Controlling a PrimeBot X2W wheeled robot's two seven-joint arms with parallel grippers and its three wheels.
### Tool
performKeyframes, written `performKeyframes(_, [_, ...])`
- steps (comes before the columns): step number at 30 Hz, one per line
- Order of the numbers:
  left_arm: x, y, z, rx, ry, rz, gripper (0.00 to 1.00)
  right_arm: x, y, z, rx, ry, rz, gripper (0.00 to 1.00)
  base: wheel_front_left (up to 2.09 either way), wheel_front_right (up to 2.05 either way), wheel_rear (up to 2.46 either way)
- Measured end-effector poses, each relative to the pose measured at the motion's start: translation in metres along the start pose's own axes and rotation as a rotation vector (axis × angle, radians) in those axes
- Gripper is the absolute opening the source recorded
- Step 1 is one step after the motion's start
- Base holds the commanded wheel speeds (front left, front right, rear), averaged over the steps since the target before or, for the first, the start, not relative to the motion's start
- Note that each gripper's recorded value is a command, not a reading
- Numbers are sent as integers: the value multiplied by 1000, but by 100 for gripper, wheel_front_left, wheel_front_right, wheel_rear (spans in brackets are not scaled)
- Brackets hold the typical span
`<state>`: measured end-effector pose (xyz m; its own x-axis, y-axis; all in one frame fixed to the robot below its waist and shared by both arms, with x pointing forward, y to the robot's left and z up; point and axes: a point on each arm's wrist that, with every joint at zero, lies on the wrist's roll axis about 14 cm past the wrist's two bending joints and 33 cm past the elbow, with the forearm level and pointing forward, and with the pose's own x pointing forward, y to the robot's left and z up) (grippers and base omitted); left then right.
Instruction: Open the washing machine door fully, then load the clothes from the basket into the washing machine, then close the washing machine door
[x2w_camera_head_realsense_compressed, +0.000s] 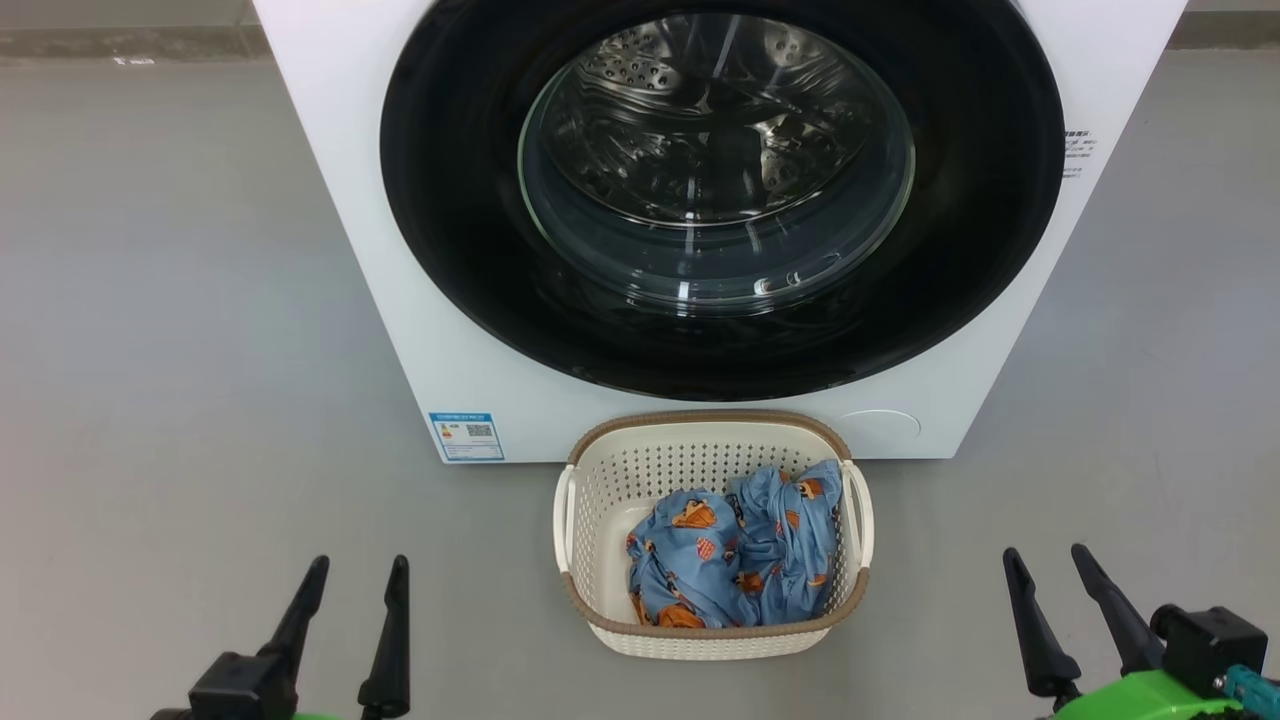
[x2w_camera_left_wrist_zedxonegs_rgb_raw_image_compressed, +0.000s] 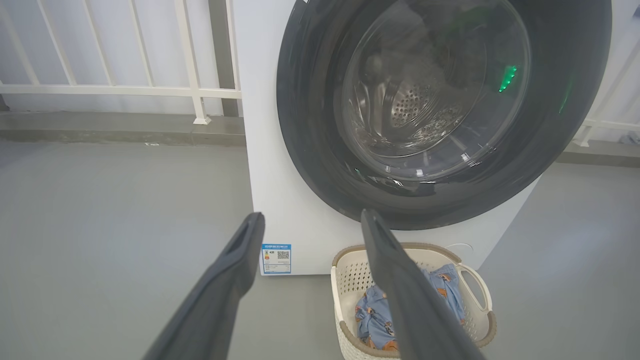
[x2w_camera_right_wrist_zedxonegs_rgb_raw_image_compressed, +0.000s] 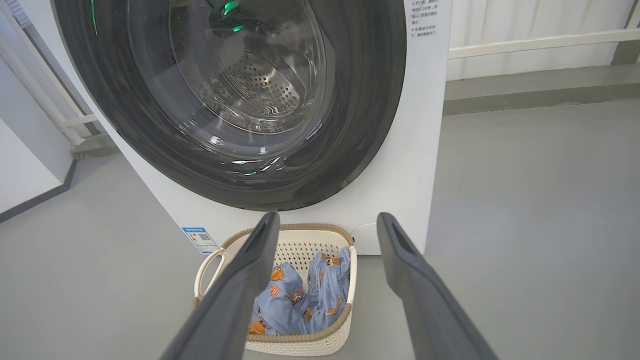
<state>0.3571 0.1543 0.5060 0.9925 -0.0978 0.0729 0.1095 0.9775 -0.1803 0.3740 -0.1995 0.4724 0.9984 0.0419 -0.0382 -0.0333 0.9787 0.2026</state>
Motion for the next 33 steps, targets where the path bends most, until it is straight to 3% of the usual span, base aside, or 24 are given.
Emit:
performKeyframes(7, [-2,-2,0,50,-5,-12,100,-4,-5,0,-77,-4,1,100,0,0,0])
performKeyframes(21, [-3,-4,-5,117,11,-17,100,-5,-11,3,-80,-12,-18,100,4,4,-9])
performKeyframes(33, [-3,-4,-6,128,15,-25,100,-5,-8,2,-67,-12,-20,100,76,76,-152])
